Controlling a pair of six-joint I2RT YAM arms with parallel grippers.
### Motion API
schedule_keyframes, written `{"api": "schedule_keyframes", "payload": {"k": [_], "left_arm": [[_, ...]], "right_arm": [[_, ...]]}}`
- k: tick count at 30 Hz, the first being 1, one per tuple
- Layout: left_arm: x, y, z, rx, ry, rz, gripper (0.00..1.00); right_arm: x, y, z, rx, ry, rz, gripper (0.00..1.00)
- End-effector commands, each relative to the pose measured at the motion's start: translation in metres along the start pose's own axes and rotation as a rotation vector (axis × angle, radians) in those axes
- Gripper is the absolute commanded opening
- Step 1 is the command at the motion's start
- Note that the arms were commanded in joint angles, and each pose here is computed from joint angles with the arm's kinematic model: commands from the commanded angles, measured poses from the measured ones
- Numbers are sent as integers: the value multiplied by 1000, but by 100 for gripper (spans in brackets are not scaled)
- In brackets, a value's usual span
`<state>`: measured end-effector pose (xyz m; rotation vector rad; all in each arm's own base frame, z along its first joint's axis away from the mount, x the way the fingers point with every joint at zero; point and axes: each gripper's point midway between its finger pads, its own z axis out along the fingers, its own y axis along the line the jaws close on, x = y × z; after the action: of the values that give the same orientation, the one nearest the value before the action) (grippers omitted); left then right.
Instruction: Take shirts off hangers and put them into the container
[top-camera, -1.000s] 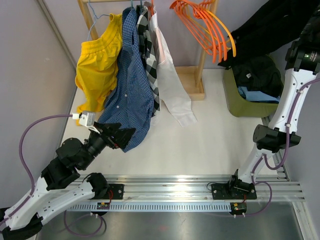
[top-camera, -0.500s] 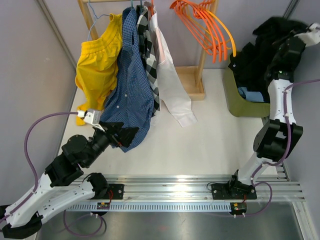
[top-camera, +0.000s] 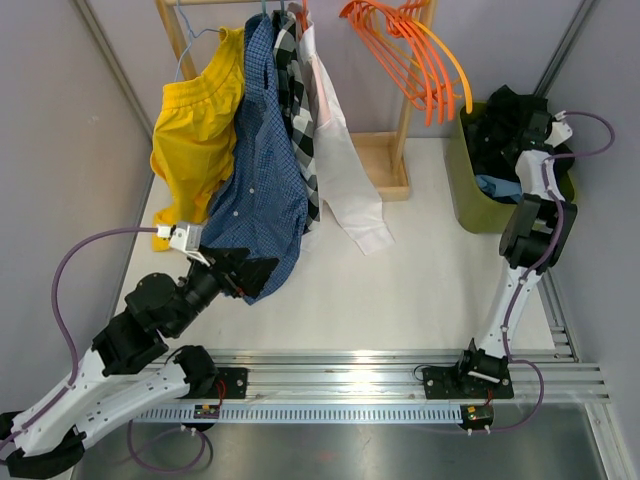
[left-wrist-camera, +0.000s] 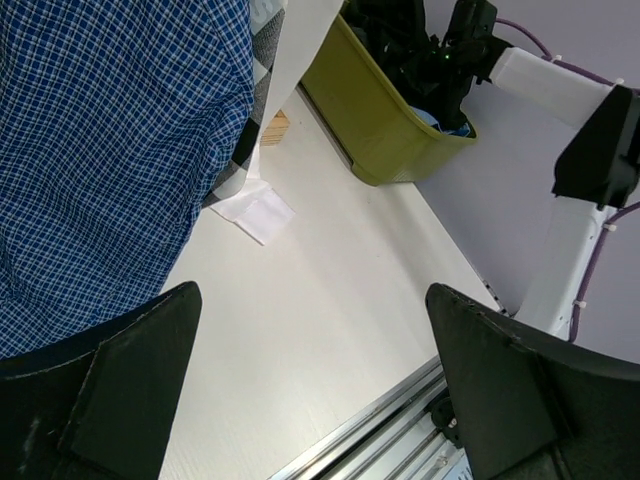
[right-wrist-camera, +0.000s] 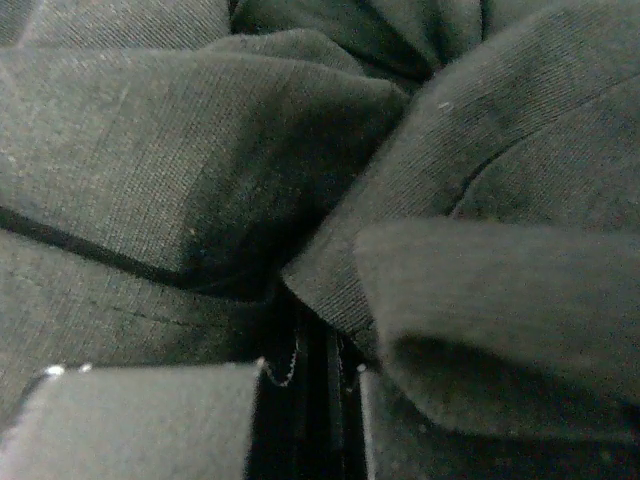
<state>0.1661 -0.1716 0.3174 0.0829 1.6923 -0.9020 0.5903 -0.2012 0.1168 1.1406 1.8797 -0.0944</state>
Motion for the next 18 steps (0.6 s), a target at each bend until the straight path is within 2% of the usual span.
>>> {"api": "schedule_keyframes", "payload": {"k": [1,4,7,8,9,10,11,12,13,14,18], "left_arm": [[-6,-3,-3,18,-35,-38,99],[-6,-1,-6,14,-40,-43,99],[-7,2,-9,3,-43,-42,99],[-9,2,-9,-1,-45,-44,99],[-8,2,-9,-1,-44,-42,99],[-9,3,-10,-8,-45,-40,99],[-11,3,-11,-11,-49,-40,99],[-13,3,-11,-15,-51,-39,99],[-13,5,-12,-22,-49,-33,99],[-14,5,-13,-26,-51,-30,99],[-23,7,-19,-34,-77,-17,99]], "right_arm": [[98,-40,9,132,362,-72,0],[100,-38,14,130,378,-94,0],[81,-24,7,91,362,-102,0],[65,-11,-4,44,339,-101,4],[56,0,-14,1,333,-96,15],[42,12,-21,-47,298,-83,38],[20,24,-46,-102,256,-72,47],[9,34,-59,-149,232,-61,61],[-13,49,-71,-212,159,-46,99],[-33,56,-100,-260,104,-38,99],[-90,70,-162,-347,-96,-79,100]]}}
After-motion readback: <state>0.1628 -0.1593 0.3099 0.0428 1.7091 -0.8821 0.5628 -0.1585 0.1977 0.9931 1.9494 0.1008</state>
